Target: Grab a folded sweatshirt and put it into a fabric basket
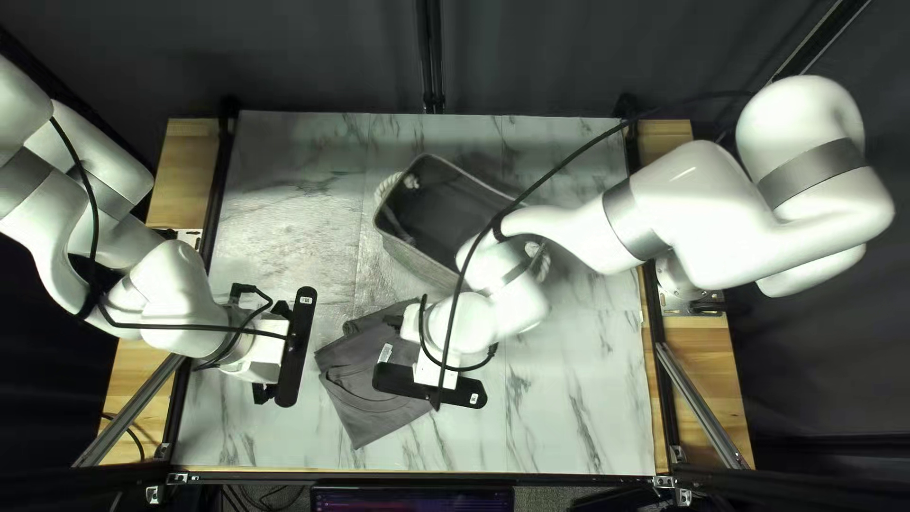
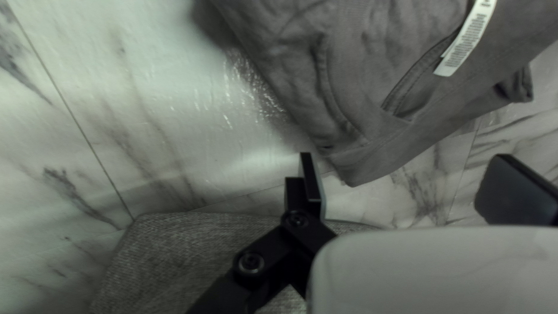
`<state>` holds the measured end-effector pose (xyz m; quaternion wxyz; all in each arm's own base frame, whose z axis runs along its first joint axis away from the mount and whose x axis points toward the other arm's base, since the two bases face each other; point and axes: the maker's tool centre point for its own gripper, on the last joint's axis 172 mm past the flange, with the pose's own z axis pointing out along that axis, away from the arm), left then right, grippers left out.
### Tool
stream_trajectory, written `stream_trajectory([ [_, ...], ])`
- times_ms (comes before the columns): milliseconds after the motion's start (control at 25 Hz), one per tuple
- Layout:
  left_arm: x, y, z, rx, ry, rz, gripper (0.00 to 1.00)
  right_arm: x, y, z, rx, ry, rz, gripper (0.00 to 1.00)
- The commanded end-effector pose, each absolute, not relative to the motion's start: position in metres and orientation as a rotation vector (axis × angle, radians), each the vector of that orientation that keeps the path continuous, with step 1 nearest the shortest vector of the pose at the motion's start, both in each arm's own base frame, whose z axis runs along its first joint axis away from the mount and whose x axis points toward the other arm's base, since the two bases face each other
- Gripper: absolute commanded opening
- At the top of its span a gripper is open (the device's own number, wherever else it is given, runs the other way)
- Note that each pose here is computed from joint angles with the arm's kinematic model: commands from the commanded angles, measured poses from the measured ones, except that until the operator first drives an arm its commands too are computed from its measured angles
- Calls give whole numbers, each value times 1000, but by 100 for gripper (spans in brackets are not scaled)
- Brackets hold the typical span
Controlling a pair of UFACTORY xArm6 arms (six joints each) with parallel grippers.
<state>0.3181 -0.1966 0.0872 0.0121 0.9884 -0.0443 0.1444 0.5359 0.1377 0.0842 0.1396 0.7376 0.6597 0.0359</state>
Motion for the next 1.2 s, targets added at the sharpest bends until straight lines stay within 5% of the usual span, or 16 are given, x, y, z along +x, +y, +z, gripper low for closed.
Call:
stream_trajectory([
  [40,316,-198,86,3085,-143,469,100,530,123,84,2116,1928,92,100],
  [680,336,-194,62,3100,8,477,100,538,120,60,1987,2050,-3,100],
  [1200,330,-198,68,3138,-51,530,100,552,117,44,2078,1971,162,100],
])
